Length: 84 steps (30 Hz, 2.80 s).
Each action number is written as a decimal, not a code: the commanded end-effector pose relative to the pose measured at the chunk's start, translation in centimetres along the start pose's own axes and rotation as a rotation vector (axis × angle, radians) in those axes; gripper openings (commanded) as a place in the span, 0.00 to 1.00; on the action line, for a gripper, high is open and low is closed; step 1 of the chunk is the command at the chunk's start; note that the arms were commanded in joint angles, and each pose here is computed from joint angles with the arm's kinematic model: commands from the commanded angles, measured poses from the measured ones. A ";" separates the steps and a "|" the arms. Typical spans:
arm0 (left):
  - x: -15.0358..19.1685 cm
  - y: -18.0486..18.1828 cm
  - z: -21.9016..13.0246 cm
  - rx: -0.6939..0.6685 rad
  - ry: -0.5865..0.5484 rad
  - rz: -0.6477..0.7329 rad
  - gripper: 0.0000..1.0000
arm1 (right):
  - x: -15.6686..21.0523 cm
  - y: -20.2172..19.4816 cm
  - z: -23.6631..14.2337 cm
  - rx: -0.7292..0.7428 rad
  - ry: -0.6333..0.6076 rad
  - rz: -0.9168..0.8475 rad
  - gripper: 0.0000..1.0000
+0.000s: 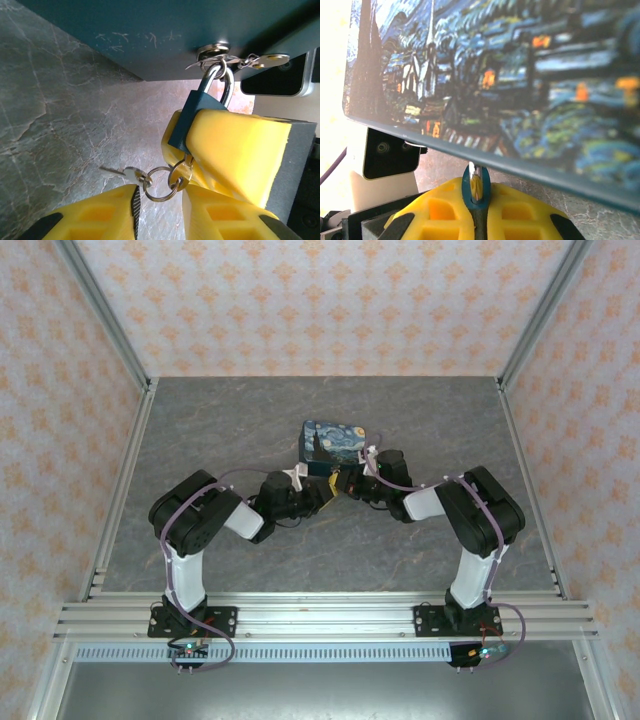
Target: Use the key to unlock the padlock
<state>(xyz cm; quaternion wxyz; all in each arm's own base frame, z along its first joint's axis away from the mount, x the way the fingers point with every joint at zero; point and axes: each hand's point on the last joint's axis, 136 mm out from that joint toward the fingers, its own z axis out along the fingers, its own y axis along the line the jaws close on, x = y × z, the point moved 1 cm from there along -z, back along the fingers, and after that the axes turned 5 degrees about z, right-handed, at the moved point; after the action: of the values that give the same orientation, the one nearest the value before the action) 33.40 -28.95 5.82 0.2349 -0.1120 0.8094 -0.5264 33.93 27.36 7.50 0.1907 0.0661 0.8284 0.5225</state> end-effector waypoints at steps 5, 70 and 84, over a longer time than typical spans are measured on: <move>-2.5 -1.7 -0.8 0.046 -0.116 0.023 0.24 | 0.7 0.3 0.0 -0.016 0.039 -0.007 0.00; -2.1 -3.4 0.8 0.128 -0.127 0.016 0.15 | 0.6 0.5 0.7 -0.055 0.054 0.031 0.00; -1.3 -1.6 0.7 -0.042 -0.052 0.042 0.00 | 0.3 -0.1 0.3 0.029 0.051 0.022 0.00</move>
<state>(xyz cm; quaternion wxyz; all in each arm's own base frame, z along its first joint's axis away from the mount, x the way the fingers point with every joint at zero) 35.29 -28.82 6.60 0.2721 -0.1463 0.7972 -0.5188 34.91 26.95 7.30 0.1965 0.0686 0.8294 0.5185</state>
